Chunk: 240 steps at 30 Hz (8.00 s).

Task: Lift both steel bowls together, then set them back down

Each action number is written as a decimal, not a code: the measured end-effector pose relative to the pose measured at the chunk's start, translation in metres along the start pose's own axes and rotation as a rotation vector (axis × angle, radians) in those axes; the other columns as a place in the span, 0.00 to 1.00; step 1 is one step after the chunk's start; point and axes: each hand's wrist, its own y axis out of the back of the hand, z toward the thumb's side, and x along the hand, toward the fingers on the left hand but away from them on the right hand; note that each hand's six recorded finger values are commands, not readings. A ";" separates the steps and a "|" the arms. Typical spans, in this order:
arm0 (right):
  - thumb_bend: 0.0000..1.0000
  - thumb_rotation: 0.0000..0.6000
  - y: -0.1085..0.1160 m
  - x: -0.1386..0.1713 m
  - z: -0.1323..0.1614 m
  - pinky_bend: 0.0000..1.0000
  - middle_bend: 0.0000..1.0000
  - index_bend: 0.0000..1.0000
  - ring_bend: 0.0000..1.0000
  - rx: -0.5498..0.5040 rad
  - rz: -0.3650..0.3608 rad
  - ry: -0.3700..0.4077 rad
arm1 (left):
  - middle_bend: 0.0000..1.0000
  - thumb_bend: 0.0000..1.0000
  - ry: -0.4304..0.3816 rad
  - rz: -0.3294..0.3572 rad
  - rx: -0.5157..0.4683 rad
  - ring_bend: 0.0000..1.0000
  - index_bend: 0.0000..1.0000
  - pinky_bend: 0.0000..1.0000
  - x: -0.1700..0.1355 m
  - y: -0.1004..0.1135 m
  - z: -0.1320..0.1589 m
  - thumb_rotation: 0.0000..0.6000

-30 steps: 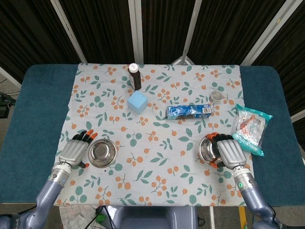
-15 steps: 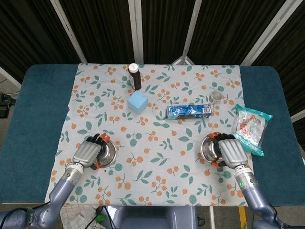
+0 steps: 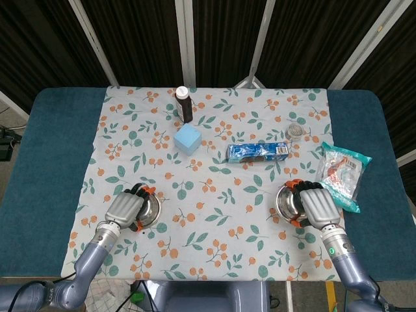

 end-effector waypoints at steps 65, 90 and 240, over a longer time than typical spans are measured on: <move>0.07 1.00 0.118 -0.008 0.037 0.29 0.34 0.46 0.43 -1.256 0.011 0.590 | 0.22 0.00 -0.695 0.657 -0.980 0.18 0.27 0.36 -0.032 0.119 0.051 1.00; 0.07 1.00 0.094 -0.002 0.086 0.29 0.35 0.48 0.43 -1.233 0.049 0.601 | 0.22 0.00 -0.806 0.779 -0.970 0.18 0.28 0.36 -0.028 0.108 0.099 1.00; 0.10 1.00 0.025 0.003 0.007 0.31 0.36 0.51 0.44 -0.017 0.110 0.258 | 0.22 0.00 -0.068 0.165 -0.102 0.17 0.27 0.36 -0.047 0.067 -0.042 1.00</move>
